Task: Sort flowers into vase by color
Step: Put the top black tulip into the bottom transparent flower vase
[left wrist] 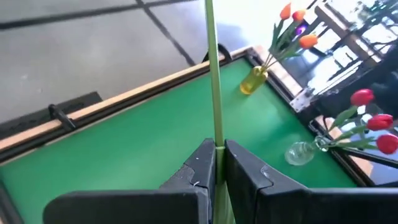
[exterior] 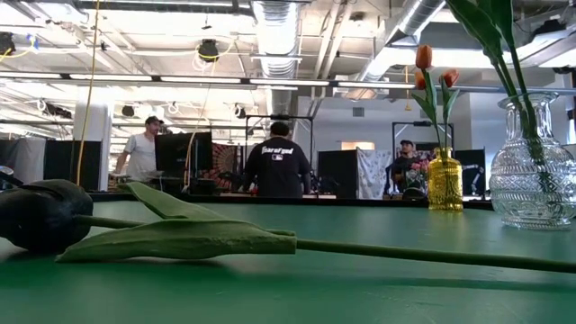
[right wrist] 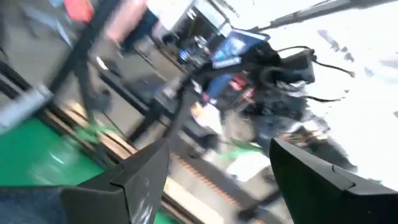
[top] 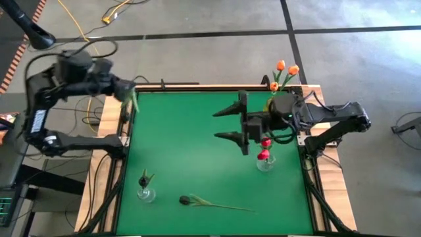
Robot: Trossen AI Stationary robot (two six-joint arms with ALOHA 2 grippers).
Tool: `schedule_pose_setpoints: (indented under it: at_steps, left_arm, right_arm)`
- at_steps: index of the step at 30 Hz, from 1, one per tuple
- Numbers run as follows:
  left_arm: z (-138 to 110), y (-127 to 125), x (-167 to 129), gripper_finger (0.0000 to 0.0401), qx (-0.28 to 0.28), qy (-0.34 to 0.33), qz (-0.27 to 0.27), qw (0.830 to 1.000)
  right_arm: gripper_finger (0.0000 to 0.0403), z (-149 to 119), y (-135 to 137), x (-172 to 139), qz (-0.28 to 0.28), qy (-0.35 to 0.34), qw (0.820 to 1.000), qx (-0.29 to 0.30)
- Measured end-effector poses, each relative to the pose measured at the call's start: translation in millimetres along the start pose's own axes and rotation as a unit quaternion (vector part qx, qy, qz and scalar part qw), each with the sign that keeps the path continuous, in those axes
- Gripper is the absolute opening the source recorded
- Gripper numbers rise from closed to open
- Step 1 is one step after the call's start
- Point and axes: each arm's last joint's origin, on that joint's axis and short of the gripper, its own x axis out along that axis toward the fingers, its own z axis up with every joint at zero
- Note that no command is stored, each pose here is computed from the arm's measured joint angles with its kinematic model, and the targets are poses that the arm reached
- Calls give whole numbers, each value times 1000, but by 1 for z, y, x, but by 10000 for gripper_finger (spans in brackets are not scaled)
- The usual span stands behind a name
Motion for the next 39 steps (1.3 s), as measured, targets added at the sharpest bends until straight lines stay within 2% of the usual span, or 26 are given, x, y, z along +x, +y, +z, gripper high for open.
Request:
schedule_pose_setpoints:
  at_steps: [3,7,12,16,20,24,28,36,39]
  left_arm:
    - [-9,3,-14,16,21,-1,-4,1000]
    - [-17,6,-20,16,54,24,-4,998]
    - [-15,4,-11,16,93,50,-19,994]
    - [-5,1,7,16,102,60,-16,993]
    - [5,-3,31,16,95,79,-13,992]
    - [14,-8,61,16,70,116,-43,990]
    - [19,-12,94,16,54,169,-71,982]
    - [17,-23,150,16,24,254,-77,964]
    - [16,-28,168,16,17,279,-95,955]
  right_arm:
    - [305,-9,4,11,-12,33,996,-82]
    - [305,-29,14,36,-17,84,980,-179]
    - [305,-54,22,66,-73,165,952,-249]
    - [305,-61,22,78,-121,187,935,-277]
    - [305,-64,15,78,-130,190,927,-297]
    - [305,-74,3,77,-138,209,920,-303]
    - [305,-88,-16,74,-147,238,901,-331]
    - [304,-117,-40,67,-132,298,872,-366]
    - [302,-122,-39,66,-98,302,865,-389]
